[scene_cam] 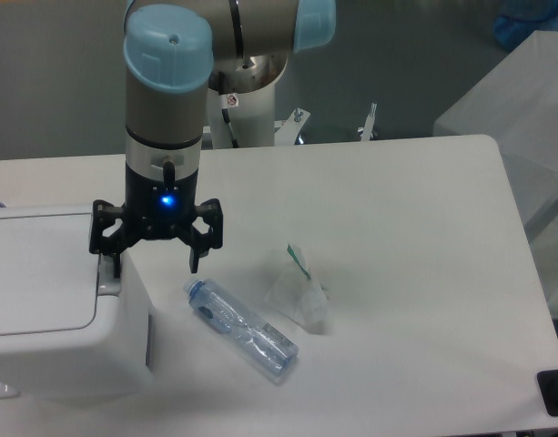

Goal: Open the trash can

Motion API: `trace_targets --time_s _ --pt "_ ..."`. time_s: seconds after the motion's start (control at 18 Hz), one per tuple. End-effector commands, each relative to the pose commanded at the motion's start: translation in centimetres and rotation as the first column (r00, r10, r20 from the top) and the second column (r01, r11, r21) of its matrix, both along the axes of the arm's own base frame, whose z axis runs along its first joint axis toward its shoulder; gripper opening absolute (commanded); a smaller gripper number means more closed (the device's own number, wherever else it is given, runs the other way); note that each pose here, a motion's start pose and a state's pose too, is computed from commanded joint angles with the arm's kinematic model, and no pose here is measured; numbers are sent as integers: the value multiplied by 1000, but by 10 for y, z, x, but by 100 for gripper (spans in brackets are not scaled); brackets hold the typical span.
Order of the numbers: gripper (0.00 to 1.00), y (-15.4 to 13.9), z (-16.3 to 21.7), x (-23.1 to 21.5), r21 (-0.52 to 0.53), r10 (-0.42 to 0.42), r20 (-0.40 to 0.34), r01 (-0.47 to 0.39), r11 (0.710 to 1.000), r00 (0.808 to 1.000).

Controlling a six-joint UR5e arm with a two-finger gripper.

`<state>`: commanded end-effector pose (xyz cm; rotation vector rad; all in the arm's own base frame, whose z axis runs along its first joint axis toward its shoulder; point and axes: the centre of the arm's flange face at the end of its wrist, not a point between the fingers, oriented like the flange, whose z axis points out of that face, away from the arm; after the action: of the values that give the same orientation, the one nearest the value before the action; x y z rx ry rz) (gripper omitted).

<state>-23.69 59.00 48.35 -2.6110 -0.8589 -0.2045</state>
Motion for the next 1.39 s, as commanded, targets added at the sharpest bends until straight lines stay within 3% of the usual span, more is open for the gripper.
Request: trace_targets --time_s 0.44,0.67,0.83,0.94,1.06,1.22,1.39 --pt "100 0 2 0 4 -3 -4 3 1000 1000" --pt "100 6 31 -6 81 -17 -82 24 996 997" --pt "100 -4 40 -27 59 -15 -198 27 998 980" --pt "100 -9 40 -35 28 -72 -242 81 996 968" --pt "100 -16 39 -48 8 -124 -274 131 991 954" --pt "100 -43 45 -80 -39 -146 -276 140 989 950" --pt "100 -71 43 -106 -110 -276 -305 254 961 911"
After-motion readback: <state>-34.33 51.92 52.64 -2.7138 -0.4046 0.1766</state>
